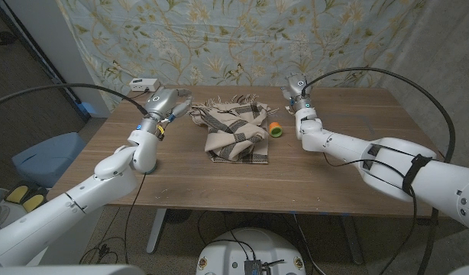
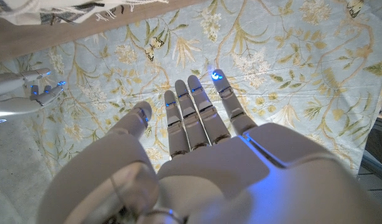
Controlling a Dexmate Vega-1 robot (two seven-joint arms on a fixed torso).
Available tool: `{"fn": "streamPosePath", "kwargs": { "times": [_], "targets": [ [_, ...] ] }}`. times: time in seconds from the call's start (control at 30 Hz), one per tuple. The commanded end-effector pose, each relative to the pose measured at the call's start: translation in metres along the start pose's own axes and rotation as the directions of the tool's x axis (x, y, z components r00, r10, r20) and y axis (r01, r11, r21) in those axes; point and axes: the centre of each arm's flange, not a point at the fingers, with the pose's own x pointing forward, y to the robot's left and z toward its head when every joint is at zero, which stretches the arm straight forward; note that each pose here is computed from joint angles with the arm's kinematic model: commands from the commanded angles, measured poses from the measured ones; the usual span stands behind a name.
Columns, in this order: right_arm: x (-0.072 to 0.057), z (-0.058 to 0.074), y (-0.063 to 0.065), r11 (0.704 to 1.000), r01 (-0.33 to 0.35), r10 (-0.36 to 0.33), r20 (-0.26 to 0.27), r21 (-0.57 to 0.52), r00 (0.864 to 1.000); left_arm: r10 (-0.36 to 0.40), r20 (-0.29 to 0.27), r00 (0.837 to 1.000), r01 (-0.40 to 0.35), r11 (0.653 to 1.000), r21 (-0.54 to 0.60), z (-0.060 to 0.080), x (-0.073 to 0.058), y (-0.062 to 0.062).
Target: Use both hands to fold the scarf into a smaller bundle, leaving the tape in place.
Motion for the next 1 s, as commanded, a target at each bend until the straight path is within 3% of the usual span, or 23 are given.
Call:
{"fn": "streamPosePath", "kwargs": {
  "times": [0.03,0.1,0.17,0.2,0.53,0.67,0.83,1.0],
  "targets": [
    [-0.024,0.039,-0.119,0.827,0.075,-0.166,0.114,0.557,0.980,0.069,-0.025,0.997,-0.072,0.987,-0.142,-0.007,-0.004,0.005],
    [-0.030,0.029,-0.123,0.788,0.050,-0.153,0.118,0.613,0.981,0.068,-0.026,0.997,-0.071,0.982,-0.174,-0.010,-0.005,0.007],
    [-0.032,0.026,-0.125,0.774,0.040,-0.147,0.119,0.632,0.982,0.068,-0.025,0.997,-0.072,0.980,-0.186,-0.010,-0.005,0.007],
    [-0.036,0.020,-0.126,0.743,0.018,-0.133,0.122,0.669,0.984,0.066,-0.025,0.998,-0.070,0.975,-0.212,-0.011,-0.004,0.008],
    [-0.054,-0.011,-0.125,0.561,-0.104,-0.068,0.171,0.821,0.983,0.061,-0.003,0.998,-0.058,0.925,-0.376,-0.014,0.000,0.008],
    [-0.064,-0.022,-0.123,0.503,-0.134,-0.044,0.181,0.854,0.983,0.050,0.003,0.999,-0.043,0.887,-0.459,-0.018,0.003,0.006],
    [-0.077,-0.039,-0.117,0.388,-0.157,-0.019,0.178,0.908,0.984,0.022,0.011,1.000,-0.011,0.817,-0.577,-0.026,0.008,0.002],
    [-0.092,-0.061,-0.105,0.289,-0.128,-0.005,0.135,0.949,0.991,-0.001,0.021,1.000,0.015,0.754,-0.657,-0.034,0.011,-0.001]
  ]
}}
